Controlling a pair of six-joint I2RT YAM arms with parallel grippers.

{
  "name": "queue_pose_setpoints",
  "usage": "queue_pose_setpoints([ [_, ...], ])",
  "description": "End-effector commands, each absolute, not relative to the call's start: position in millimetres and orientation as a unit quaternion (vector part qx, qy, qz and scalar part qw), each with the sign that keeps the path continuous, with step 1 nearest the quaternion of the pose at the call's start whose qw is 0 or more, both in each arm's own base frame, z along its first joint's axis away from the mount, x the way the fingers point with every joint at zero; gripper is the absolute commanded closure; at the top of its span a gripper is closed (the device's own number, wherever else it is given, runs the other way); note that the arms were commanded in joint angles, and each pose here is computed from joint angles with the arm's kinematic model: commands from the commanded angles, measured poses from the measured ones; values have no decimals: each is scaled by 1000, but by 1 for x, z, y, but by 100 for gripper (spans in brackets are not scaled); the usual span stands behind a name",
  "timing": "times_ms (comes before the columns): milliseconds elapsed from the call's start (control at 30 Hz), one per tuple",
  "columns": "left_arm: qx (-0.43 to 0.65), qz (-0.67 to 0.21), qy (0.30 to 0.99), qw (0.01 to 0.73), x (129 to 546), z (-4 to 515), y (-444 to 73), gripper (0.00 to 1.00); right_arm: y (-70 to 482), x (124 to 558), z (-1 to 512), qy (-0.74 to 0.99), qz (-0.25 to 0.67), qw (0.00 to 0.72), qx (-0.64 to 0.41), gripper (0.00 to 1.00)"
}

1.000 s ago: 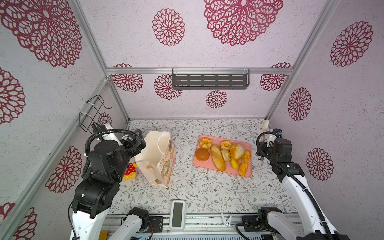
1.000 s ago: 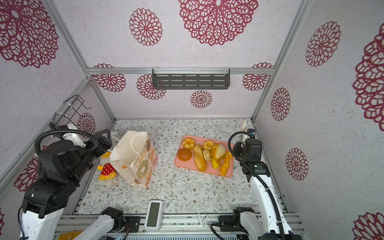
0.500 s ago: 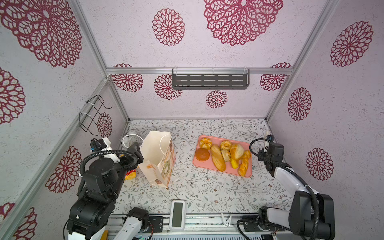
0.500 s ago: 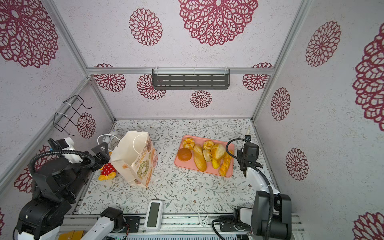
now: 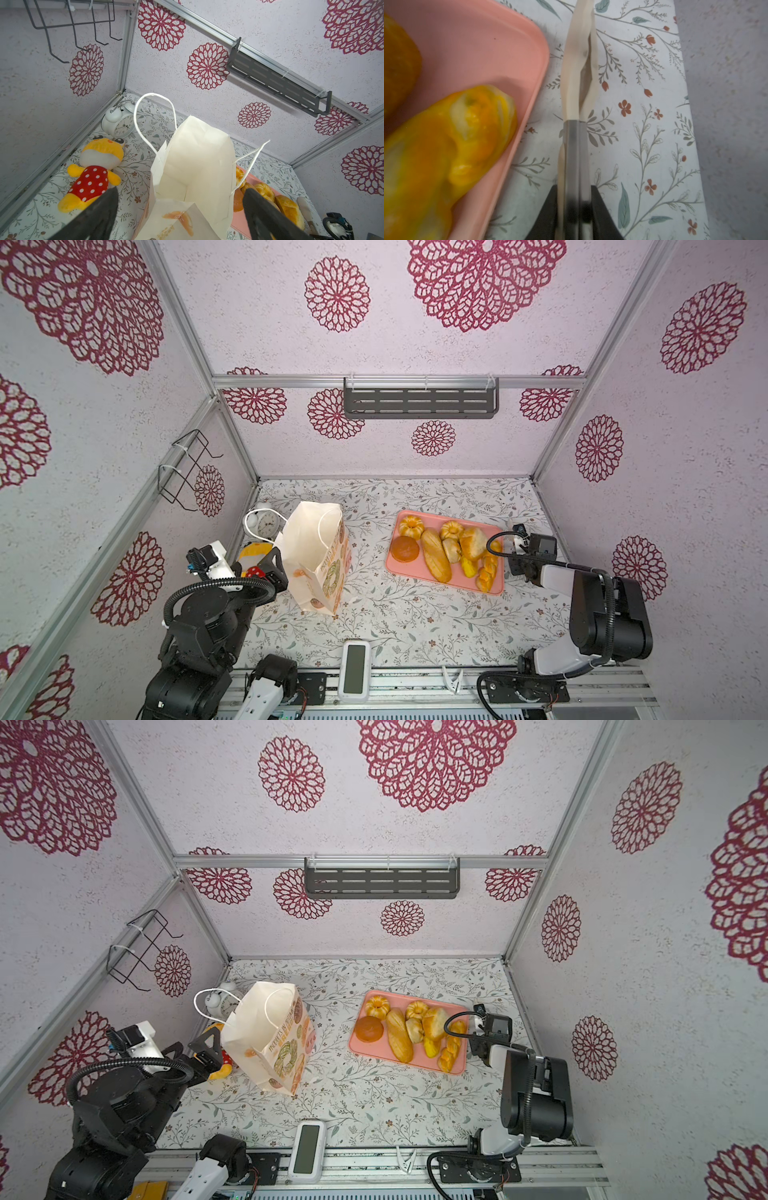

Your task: Take the fake bread out of the paper bag

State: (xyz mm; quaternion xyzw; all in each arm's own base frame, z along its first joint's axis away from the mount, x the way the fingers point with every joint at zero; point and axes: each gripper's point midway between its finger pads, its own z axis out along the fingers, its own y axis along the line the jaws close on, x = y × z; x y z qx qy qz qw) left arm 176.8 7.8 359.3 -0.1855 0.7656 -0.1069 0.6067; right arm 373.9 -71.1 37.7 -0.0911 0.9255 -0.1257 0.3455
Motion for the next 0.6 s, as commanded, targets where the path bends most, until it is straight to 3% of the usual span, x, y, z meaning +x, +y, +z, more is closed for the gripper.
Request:
queue_pose_setpoints([
  [0, -197, -88, 763, 609, 177, 352, 15, 3, -75, 397, 72, 903, -142, 393, -105, 32],
  [33, -204, -83, 763, 608, 176, 349, 18, 3, -77, 398, 79, 899, -147, 400, -100, 2],
  [400, -282, 11, 712, 643, 157, 341, 65, 3, -103, 402, 185, 834, -161, 526, 41, 1],
  [567, -367, 68, 683, 627, 143, 322, 94, 3, -91, 387, 232, 778, -100, 614, 88, 1],
])
